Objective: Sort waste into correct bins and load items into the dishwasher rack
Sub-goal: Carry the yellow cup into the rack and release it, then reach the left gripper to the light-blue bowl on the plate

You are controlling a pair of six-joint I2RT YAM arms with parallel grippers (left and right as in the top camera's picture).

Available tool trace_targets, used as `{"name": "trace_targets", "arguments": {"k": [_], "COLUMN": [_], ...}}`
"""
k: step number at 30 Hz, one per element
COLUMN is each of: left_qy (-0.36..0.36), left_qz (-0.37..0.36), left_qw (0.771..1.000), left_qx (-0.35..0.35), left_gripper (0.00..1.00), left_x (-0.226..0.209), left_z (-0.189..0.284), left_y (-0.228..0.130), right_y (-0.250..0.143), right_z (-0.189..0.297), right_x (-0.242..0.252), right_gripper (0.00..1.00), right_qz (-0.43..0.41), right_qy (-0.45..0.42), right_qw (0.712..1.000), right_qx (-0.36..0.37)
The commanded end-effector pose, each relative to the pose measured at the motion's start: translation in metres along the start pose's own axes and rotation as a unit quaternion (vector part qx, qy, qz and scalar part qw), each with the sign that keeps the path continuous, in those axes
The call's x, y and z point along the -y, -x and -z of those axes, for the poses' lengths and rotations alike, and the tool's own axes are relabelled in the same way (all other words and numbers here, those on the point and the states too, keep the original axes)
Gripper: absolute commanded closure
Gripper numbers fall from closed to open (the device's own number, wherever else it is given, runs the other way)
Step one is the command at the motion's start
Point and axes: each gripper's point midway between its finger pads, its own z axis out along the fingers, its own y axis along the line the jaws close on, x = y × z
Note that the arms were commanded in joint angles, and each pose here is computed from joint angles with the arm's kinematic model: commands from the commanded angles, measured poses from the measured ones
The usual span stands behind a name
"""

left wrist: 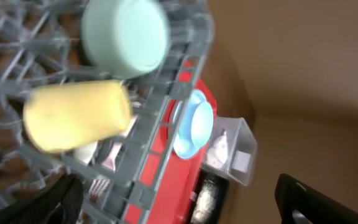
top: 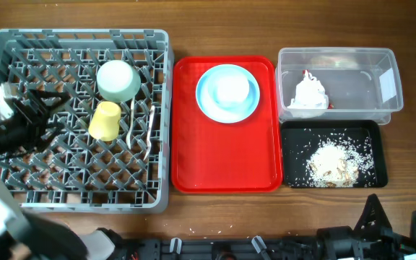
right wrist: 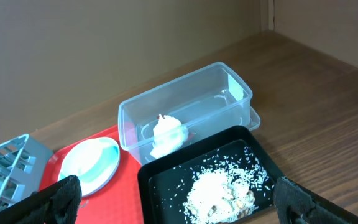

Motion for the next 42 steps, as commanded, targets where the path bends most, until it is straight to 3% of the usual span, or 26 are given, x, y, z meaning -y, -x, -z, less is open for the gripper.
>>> {"name": "trace_targets", "arguments": {"k": [1, 3, 4, 5, 7, 9, 11, 14, 26, 32, 37, 42], "left_qy": [-0.024, -0.071, -0.082, -0.080, -0.030, 0.141, 0.245, 0.337, 0.427, 0.506, 0.446, 0.241], "left_qz": [-0.102, -0.159, -0.189, -0.204, -0.213, -0.158, -0.139, -0.141, -0.113, -0.090, -0.095, -0.167], "left_qw": [0.994, 0.985, 0.978, 0.975, 0.976, 0.977, 0.959, 0.927, 0.897, 0.858, 0.887, 0.953], "left_qx": [0.019, 0.006, -0.012, -0.024, -0.040, -0.008, 0.033, 0.082, 0.006, 0.000, 0.071, 0.076], "left_gripper": [0.00, 0.00, 0.86, 0.95, 0.96, 0.96, 0.96, 0.96, 0.96, 0.96, 0.92, 0.85], "left_x": [0.049, 0.078, 0.090, 0.094, 0.088, 0.048, 0.027, 0.015, -0.047, -0.066, -0.022, 0.074], "left_z": [0.001, -0.009, -0.022, -0.031, -0.054, -0.074, -0.077, -0.079, -0.119, -0.066, -0.035, -0.049], "left_y": [-0.010, -0.017, -0.025, -0.029, -0.033, -0.021, -0.012, -0.006, -0.009, -0.019, -0.020, -0.054], "right_y": [0.003, 0.003, 0.003, 0.003, 0.003, 0.003, 0.003, 0.003, 0.003, 0.003, 0.003, 0.003], "right_z": [0.002, 0.002, 0.002, 0.002, 0.002, 0.002, 0.002, 0.002, 0.002, 0.002, 0.002, 0.002], "right_x": [0.003, 0.003, 0.003, 0.003, 0.003, 0.003, 0.003, 0.003, 0.003, 0.003, 0.003, 0.003], "right_gripper": [0.00, 0.00, 0.00, 0.00, 0.00, 0.00, 0.00, 0.00, 0.00, 0.00, 0.00, 0.00], "right_qz": [-0.006, -0.006, -0.006, -0.006, -0.006, -0.006, -0.006, -0.006, -0.006, -0.006, -0.006, -0.006], "right_qy": [-0.007, -0.007, -0.007, -0.007, -0.007, -0.007, -0.007, -0.007, -0.007, -0.007, -0.007, -0.007], "right_qw": [1.000, 1.000, 1.000, 1.000, 1.000, 1.000, 1.000, 1.000, 1.000, 1.000, 1.000, 1.000], "right_qx": [0.011, 0.011, 0.011, 0.011, 0.011, 0.011, 0.011, 0.011, 0.011, 0.011, 0.011, 0.011]}}
